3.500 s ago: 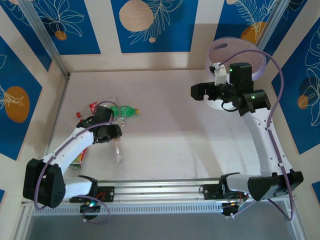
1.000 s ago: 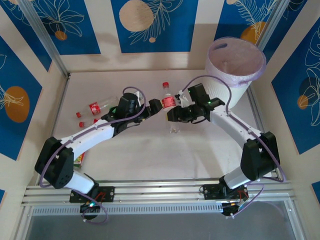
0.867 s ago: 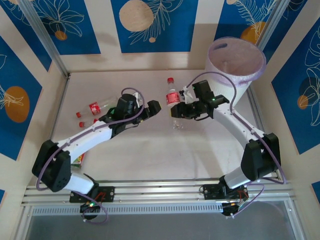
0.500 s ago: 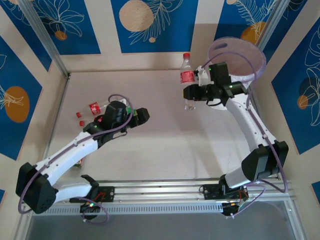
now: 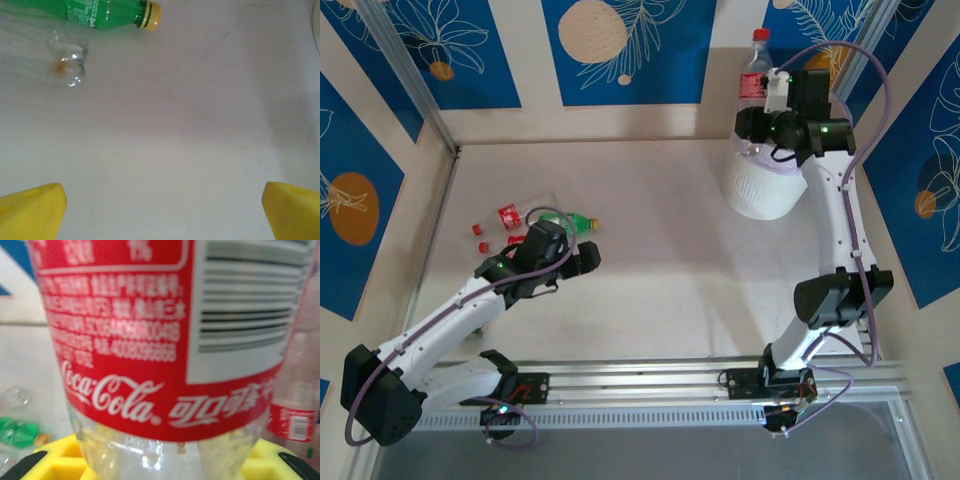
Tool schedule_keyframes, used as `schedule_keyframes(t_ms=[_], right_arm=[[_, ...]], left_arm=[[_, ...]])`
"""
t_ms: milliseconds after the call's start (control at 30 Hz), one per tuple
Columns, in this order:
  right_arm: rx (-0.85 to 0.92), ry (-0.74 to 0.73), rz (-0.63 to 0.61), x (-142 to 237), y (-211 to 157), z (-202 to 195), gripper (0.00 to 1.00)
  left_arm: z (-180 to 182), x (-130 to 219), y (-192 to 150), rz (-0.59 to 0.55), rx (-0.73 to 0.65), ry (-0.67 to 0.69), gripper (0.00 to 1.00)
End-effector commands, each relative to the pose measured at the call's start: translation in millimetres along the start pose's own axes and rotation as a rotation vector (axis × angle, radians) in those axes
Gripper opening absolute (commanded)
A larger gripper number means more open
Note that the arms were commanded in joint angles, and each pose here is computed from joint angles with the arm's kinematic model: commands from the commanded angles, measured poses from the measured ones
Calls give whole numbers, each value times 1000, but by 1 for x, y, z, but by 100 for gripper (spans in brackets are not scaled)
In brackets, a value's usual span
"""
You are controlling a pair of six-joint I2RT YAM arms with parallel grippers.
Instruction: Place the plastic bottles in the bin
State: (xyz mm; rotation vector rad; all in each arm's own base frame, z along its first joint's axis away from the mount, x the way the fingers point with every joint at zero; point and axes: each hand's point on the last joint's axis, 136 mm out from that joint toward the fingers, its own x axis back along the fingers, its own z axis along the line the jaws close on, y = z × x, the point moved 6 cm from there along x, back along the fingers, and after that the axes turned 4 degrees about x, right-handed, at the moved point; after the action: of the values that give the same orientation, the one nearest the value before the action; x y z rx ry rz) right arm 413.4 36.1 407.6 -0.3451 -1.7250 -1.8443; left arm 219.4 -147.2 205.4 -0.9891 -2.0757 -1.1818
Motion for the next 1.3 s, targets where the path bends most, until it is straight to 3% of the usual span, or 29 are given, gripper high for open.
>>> schedule_keyframes(t_ms=[0,167,367,867,1133,1267], right_arm=[[-12,-88,-36,4,14,-27,0],[-108,-106,-59,-3,21,-69,0],[-156,-128,12,-27,7,-101,0],[-211,-105,246,-110,-56,-125,0],[-220,-78,316,-136,-78,-126,0],[-216,-79,327,-140,-80,-126,30]], left_arm=[[6,5,-1,-11,-11,16,100],[6,-2,-6,6,7,-9,100],[6,-5,-6,9,7,-8,100],[2,-17,-7,33,15,-15,100],[1,-21,-8,43,16,-16,100],[1,-22,-8,44,15,-13,100]])
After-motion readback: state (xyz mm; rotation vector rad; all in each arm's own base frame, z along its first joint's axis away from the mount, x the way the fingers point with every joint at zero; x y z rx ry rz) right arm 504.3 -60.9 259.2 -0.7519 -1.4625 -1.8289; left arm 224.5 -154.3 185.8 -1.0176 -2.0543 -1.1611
